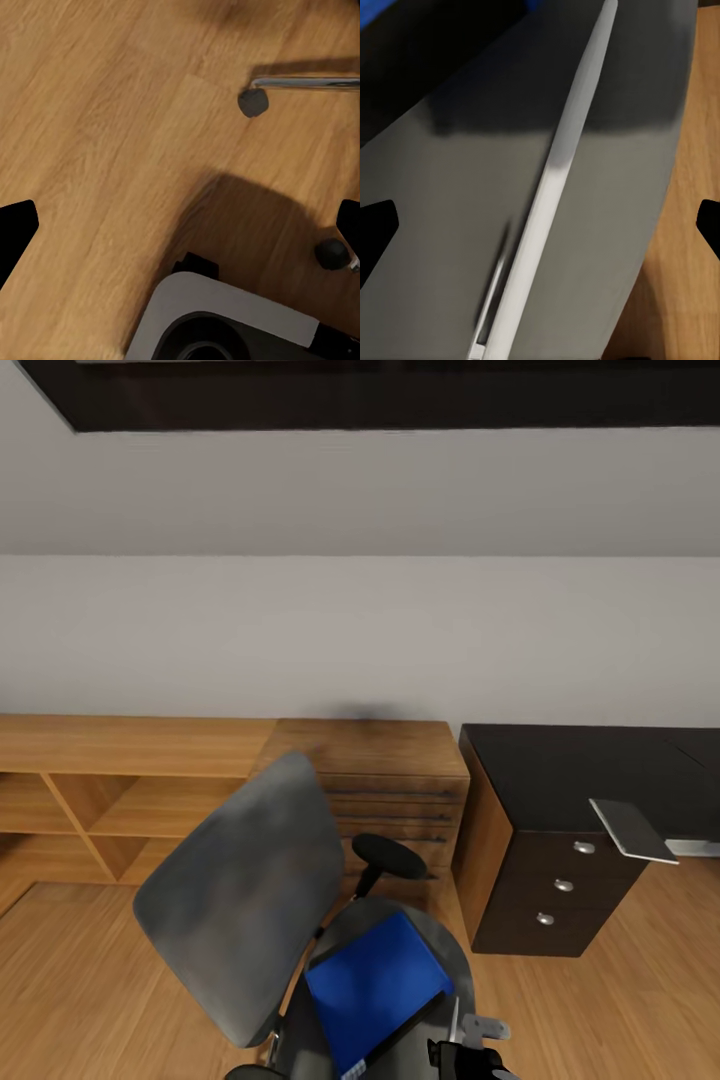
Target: In the bedroom, organize the workspace by keeping the computer under the desk, ensuring the monitor is on the desk, placing the keyboard on the desk next to the monitor, placing the mouse on the desk next to the keyboard, moving the folder from the swivel chair onto the desk next to the mouse, stacking the notebook on top of the folder with the pen on top of the notebook, and positioning the swivel chair next to the desk.
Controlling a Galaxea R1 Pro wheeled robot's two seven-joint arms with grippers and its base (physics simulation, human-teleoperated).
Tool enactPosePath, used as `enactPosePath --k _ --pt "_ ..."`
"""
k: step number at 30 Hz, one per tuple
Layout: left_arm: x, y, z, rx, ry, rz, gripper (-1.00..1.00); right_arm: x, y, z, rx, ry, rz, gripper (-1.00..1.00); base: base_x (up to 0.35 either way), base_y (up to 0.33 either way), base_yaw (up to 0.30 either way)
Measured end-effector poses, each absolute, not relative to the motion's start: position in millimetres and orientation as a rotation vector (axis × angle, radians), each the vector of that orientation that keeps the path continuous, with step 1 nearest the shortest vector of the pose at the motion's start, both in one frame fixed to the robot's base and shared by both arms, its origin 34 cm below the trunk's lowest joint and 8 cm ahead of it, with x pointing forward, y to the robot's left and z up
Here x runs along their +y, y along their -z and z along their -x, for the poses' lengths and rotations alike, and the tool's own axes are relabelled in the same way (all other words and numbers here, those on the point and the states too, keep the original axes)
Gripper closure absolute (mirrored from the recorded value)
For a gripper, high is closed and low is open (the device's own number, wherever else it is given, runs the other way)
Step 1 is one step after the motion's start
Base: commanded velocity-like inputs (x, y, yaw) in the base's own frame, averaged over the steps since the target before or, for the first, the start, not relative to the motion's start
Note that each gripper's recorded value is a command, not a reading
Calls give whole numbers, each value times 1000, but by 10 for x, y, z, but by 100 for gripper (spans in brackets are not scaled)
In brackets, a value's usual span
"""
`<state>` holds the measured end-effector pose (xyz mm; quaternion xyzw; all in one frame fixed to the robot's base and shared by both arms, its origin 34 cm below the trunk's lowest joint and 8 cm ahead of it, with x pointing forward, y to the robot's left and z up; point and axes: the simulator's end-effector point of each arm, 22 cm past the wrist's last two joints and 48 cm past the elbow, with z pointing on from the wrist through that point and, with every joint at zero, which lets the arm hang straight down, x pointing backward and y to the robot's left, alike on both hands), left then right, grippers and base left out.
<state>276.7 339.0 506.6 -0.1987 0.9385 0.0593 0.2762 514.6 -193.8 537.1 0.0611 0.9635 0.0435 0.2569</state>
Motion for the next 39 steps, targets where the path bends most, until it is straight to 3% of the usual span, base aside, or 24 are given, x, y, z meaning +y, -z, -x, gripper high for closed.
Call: enactPosePath --k 39 --pt "3405 -4813 -2761 2519 -163 534 -100 -1923 -5124 -5147 2612 -121 -166 -100 0 0 0"
